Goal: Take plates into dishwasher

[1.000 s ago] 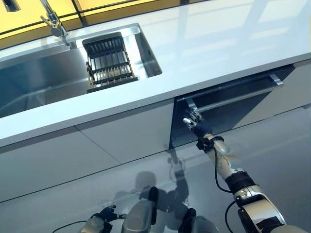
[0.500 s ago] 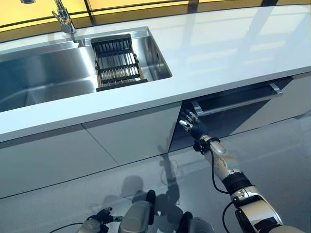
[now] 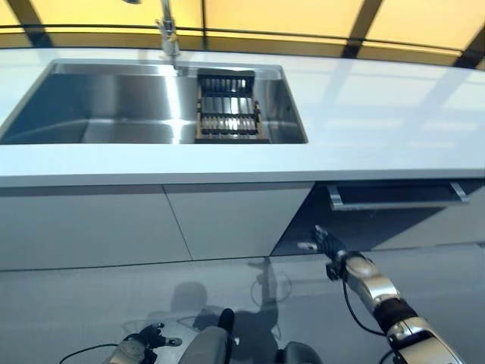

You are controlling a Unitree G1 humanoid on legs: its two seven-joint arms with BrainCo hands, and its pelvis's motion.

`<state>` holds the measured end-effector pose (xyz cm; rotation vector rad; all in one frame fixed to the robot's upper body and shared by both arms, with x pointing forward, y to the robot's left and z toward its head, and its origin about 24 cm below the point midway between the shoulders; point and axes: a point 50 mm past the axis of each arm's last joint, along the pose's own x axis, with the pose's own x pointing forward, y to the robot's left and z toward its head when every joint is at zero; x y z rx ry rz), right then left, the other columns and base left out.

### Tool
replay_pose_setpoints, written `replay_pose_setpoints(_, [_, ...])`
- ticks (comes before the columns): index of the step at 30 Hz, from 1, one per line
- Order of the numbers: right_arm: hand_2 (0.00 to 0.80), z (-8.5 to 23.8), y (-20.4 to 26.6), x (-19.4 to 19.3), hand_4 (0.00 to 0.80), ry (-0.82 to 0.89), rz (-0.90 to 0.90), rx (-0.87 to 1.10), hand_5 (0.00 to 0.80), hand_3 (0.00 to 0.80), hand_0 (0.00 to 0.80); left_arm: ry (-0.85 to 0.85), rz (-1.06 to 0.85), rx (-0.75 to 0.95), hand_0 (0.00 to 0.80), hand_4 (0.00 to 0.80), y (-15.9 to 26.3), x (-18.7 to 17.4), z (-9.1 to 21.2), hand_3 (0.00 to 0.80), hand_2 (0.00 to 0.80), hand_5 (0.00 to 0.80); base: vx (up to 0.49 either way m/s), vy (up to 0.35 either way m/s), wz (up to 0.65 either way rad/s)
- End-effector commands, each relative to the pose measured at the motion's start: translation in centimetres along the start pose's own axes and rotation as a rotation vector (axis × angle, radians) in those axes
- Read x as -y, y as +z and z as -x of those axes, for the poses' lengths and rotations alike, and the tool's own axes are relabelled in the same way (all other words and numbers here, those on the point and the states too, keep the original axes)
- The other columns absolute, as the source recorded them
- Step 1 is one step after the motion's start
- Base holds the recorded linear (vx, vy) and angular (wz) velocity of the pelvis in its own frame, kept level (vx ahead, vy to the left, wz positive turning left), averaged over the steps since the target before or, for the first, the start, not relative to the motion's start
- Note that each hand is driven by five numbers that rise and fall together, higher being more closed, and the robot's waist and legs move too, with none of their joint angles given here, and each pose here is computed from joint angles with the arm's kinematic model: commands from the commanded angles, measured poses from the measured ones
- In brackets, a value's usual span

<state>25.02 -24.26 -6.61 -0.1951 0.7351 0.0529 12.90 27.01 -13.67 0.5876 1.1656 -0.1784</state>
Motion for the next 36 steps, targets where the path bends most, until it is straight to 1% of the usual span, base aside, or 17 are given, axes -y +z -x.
replay_pose_setpoints(1, [0.0, 0.2, -1.5, 1.2, 0.0, -0.055, -0.001, -0.028, 0.0, 0.0, 0.0, 0.027, 0.013, 0.052, 0.0, 0.0, 1.6, -1.4, 0.0, 0.0, 0.0, 0.0, -0.286, -0.201, 0.17])
replay_pose_setpoints(4, [0.0, 0.4, -5.0, 0.1, 0.0, -0.025, 0.008, -0.159, 0.0, 0.0, 0.0, 0.041, 0.057, 0.037, 0.0, 0.0, 1.2, -1.8, 0.0, 0.0, 0.0, 0.0, -0.309, -0.22, -0.04])
replay_pose_setpoints(5, [0.0, 0.4, -5.2, 0.0, 0.0, -0.024, 0.008, -0.169, 0.0, 0.0, 0.0, 0.043, 0.061, 0.035, 0.0, 0.0, 1.1, -1.8, 0.0, 0.0, 0.0, 0.0, -0.282, -0.221, -0.27])
replay_pose_setpoints(7, [0.0, 0.9, -7.8, -0.7, 0.0, -0.029, -0.006, -0.28, 0.0, 0.0, 0.0, 0.055, 0.095, 0.024, 0.0, 0.0, 0.8, -1.7, 0.0, 0.0, 0.0, 0.0, -0.503, -0.385, -0.37])
replay_pose_setpoints(9, [0.0, 1.2, -9.0, -1.1, 0.0, -0.037, 0.008, -0.333, 0.0, 0.0, 0.0, 0.052, 0.12, 0.025, 0.0, 0.0, 0.9, -1.4, -0.1, 0.0, 0.0, 0.0, -0.569, -0.388, -0.27])
replay_pose_setpoints(15, [0.0, 1.8, -10.4, -1.1, 0.0, -0.034, 0.028, -0.366, 0.0, 0.0, 0.0, 0.033, 0.197, 0.058, 0.0, 0.0, 1.4, 0.1, -0.3, 0.0, 0.0, 0.0, -0.526, -0.297, -0.01])
replay_pose_setpoints(17, [0.0, 2.1, -11.0, -1.0, 0.0, -0.032, 0.039, -0.381, 0.0, 0.0, 0.0, 0.004, 0.223, 0.067, 0.0, 0.0, 1.7, 0.7, -0.4, 0.0, 0.0, 0.0, -0.391, -0.202, 0.3])
replay_pose_setpoints(19, [0.0, 2.7, -12.0, -0.6, 0.0, -0.05, 0.014, -0.405, 0.0, 0.0, 0.0, -0.031, 0.225, 0.081, 0.0, 0.0, 2.6, 1.0, -0.5, 0.0, 0.0, 0.0, -0.352, -0.114, 0.53])
replay_pose_setpoints(23, [0.0, 3.4, -13.2, 0.1, 0.0, -0.095, -0.012, -0.456, 0.0, 0.0, 0.0, -0.087, 0.236, 0.081, 0.0, 0.0, 3.1, 1.6, -0.6, 0.0, 0.0, 0.0, -0.264, 0.005, 0.89])
replay_pose_setpoints(31, [0.0, 5.1, -15.9, 0.0, 0.0, -0.089, 0.009, -0.554, 0.0, 0.0, 0.0, -0.124, 0.256, -0.003, 0.0, 0.0, 1.5, 2.7, -0.6, 0.0, 0.0, 0.0, -0.167, 0.112, 0.22])
replay_pose_setpoints(36, [0.0, 5.4, -16.2, 0.2, 0.0, -0.101, 0.022, -0.539, 0.0, 0.0, 0.0, -0.124, 0.251, -0.017, 0.0, 0.0, 0.3, 3.3, -0.5, 0.0, 0.0, 0.0, -0.183, 0.213, 0.21])
